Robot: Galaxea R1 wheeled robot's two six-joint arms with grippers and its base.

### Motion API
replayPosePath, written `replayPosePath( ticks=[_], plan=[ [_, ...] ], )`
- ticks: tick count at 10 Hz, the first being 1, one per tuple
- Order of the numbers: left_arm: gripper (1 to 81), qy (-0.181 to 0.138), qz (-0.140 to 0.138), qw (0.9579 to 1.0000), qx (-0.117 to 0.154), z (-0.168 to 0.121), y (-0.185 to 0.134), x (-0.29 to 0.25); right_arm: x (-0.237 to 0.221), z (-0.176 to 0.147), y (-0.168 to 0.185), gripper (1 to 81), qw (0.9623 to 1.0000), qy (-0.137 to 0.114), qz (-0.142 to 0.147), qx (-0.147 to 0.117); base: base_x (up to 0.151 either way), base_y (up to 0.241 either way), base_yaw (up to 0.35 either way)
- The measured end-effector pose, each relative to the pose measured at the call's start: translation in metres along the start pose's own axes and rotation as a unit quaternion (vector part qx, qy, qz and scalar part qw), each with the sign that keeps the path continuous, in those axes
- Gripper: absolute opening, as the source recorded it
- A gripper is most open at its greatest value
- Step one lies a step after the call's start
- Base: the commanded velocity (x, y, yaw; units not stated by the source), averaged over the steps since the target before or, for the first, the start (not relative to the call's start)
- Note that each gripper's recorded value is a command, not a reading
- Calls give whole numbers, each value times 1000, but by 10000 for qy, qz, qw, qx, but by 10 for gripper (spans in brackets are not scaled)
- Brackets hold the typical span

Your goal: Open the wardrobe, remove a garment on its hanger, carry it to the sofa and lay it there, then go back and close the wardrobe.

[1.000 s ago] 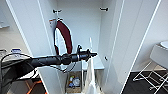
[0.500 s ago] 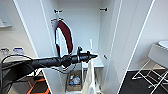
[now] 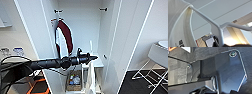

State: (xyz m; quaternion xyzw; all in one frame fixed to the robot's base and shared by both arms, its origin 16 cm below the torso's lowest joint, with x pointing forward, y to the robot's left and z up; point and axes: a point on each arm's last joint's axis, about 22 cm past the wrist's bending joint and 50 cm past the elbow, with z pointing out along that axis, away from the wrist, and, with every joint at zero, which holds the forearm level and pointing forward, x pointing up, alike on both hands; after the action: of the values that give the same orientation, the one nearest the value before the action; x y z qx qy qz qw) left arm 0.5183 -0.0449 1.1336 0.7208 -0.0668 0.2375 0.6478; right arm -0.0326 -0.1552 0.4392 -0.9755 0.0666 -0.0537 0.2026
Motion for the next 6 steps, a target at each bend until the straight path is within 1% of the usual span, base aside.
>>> replayPosePath(
  ticks=[2,3,4,5,6],
  plan=[
    [10,-84,-117,9999,-8,-3,-6,-15,-3,0,-2,811,10000,-16,10,13,0,0,0],
    [10,-166,-228,9996,14,-3,-12,-28,-2,1,-5,811,10000,-10,10,28,0,0,0],
    [10,-305,-348,9989,123,-2,-23,-44,-2,2,-6,811,10000,-9,12,40,0,0,0],
    [10,-547,-388,9972,317,-3,-31,-62,-1,2,-6,811,10000,-6,6,39,0,0,0],
    [10,-756,-361,9953,482,-3,-35,-75,0,2,-6,811,10000,15,0,38,0,0,0]
  ],
)
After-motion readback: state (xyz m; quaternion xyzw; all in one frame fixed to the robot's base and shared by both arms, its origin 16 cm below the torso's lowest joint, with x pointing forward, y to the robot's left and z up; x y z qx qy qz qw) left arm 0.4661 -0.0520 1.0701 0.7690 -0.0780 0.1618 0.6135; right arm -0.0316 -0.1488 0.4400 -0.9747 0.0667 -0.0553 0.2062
